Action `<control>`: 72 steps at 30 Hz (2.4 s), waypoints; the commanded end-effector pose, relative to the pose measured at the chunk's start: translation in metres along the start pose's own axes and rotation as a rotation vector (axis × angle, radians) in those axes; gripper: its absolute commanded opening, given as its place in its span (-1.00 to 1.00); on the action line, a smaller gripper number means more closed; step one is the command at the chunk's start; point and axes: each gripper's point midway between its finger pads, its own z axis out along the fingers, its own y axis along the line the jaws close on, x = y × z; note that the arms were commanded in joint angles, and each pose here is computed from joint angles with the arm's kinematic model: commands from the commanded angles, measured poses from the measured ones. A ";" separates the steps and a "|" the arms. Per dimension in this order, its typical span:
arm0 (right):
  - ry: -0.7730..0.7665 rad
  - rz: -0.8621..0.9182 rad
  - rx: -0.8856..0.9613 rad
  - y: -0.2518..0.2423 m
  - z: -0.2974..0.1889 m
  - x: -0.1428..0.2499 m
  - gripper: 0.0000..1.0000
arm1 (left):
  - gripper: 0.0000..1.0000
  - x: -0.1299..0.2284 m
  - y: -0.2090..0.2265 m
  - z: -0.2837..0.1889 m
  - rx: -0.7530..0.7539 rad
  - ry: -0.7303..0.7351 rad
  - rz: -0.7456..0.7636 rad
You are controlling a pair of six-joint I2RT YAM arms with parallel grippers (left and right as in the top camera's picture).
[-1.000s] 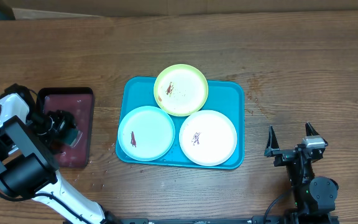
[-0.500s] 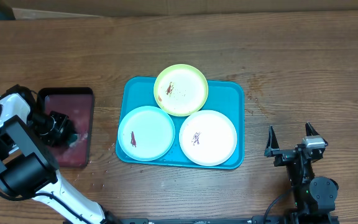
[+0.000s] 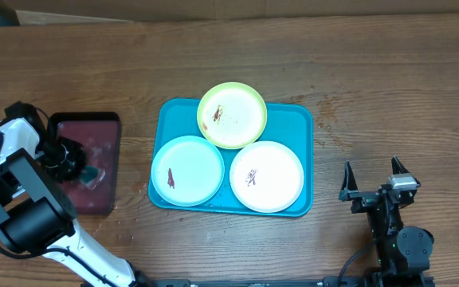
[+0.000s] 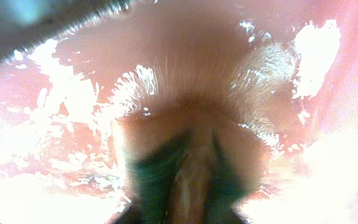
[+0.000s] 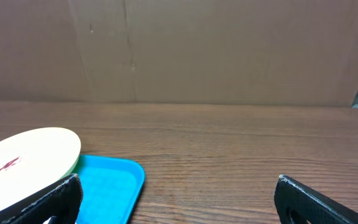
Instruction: Clean dirty plates on tray and stack at the side
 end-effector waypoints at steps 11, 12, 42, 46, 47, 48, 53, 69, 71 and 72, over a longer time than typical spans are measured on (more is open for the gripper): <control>-0.004 -0.004 0.012 -0.002 0.000 0.002 1.00 | 0.99 -0.013 0.015 0.031 -0.087 -0.047 0.008; -0.004 -0.004 0.012 -0.002 0.000 0.002 1.00 | 0.99 -0.014 0.015 0.031 -0.087 -0.053 0.008; -0.004 -0.004 0.012 -0.002 0.000 0.002 1.00 | 0.09 0.041 0.007 0.027 0.001 0.209 -0.008; -0.004 -0.004 0.012 -0.002 0.000 0.002 1.00 | -0.60 0.043 0.008 0.027 -0.004 0.216 -0.009; -0.004 -0.004 0.012 -0.002 0.000 0.002 1.00 | -0.77 0.043 0.008 0.027 -0.004 0.216 -0.009; -0.004 -0.004 0.012 -0.002 0.000 0.002 1.00 | -0.92 0.043 0.008 0.027 -0.004 0.216 -0.010; -0.004 -0.004 0.012 -0.002 0.000 0.002 1.00 | -0.58 0.041 0.007 0.027 0.001 0.209 -0.009; -0.004 -0.004 0.012 -0.002 0.000 0.002 1.00 | 0.72 0.029 0.001 0.029 0.027 0.159 0.051; -0.004 -0.004 0.012 -0.002 0.000 0.002 1.00 | 0.56 0.027 0.001 0.028 0.027 0.153 0.052; -0.004 -0.004 0.012 -0.002 0.000 0.002 1.00 | 0.43 0.025 0.000 0.027 0.025 0.146 0.051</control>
